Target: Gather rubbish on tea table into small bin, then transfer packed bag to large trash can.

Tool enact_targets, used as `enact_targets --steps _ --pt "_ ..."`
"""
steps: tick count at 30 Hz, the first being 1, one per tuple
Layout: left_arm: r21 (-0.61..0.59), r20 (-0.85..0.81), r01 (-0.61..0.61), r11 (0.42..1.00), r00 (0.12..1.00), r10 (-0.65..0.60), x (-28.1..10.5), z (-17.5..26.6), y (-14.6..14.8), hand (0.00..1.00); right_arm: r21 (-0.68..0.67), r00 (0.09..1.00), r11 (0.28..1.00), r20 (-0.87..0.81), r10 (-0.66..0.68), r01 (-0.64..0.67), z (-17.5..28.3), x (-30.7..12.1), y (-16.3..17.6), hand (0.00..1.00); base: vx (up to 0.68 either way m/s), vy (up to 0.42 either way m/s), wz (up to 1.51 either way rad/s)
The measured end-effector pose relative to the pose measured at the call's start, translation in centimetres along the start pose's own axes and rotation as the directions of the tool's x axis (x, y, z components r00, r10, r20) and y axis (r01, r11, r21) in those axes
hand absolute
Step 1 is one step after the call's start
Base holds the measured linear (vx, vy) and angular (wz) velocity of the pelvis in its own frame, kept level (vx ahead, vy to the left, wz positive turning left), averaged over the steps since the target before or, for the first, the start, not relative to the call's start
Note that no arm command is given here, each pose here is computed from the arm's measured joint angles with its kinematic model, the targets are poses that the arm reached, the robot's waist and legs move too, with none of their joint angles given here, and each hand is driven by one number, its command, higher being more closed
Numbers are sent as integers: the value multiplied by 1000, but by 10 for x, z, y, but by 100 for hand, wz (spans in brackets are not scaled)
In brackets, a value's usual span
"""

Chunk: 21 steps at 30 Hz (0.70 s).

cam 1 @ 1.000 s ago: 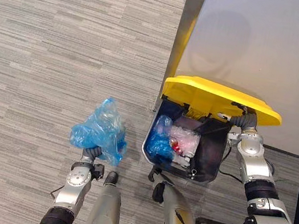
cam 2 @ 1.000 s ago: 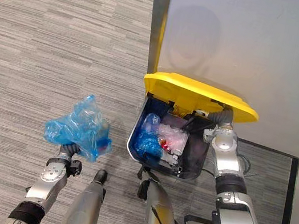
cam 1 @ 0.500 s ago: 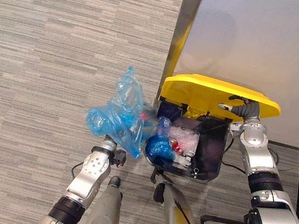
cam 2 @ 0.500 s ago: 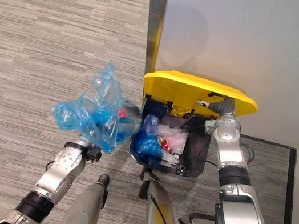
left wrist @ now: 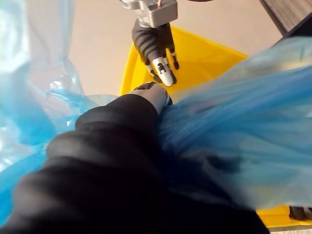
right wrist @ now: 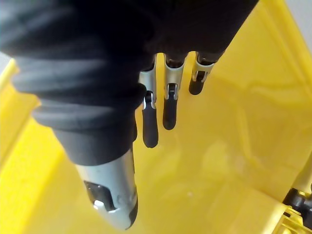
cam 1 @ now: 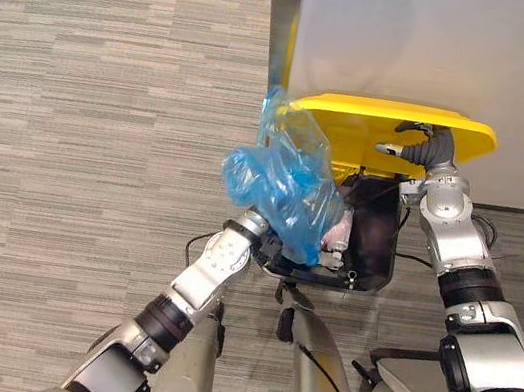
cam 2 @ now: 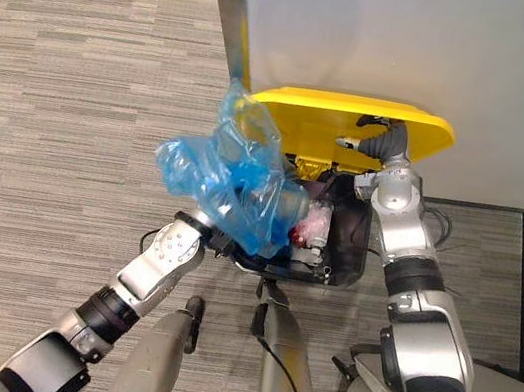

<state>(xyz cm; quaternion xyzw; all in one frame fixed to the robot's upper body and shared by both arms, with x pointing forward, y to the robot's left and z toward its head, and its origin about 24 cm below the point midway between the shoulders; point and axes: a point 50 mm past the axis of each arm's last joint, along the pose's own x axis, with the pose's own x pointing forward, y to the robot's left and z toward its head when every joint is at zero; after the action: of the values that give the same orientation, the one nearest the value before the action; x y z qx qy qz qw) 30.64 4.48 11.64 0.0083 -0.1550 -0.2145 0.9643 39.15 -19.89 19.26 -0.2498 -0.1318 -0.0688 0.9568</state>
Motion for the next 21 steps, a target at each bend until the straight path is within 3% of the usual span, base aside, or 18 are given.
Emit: enact_targets --steps 8,16,21 --pt "53 -36 15 999 999 -13 23 -1 1 100 10 997 1000 70 -27 26 26 11 -6 0 -19 -11 -3" --pt "161 -238 33 986 971 6 30 -39 5 100 14 997 999 73 -37 36 27 11 -2 0 -3 -25 2" --pt "206 -325 15 979 944 54 30 -53 18 100 57 995 998 95 -1 -4 36 9 18 0 26 -7 -7"
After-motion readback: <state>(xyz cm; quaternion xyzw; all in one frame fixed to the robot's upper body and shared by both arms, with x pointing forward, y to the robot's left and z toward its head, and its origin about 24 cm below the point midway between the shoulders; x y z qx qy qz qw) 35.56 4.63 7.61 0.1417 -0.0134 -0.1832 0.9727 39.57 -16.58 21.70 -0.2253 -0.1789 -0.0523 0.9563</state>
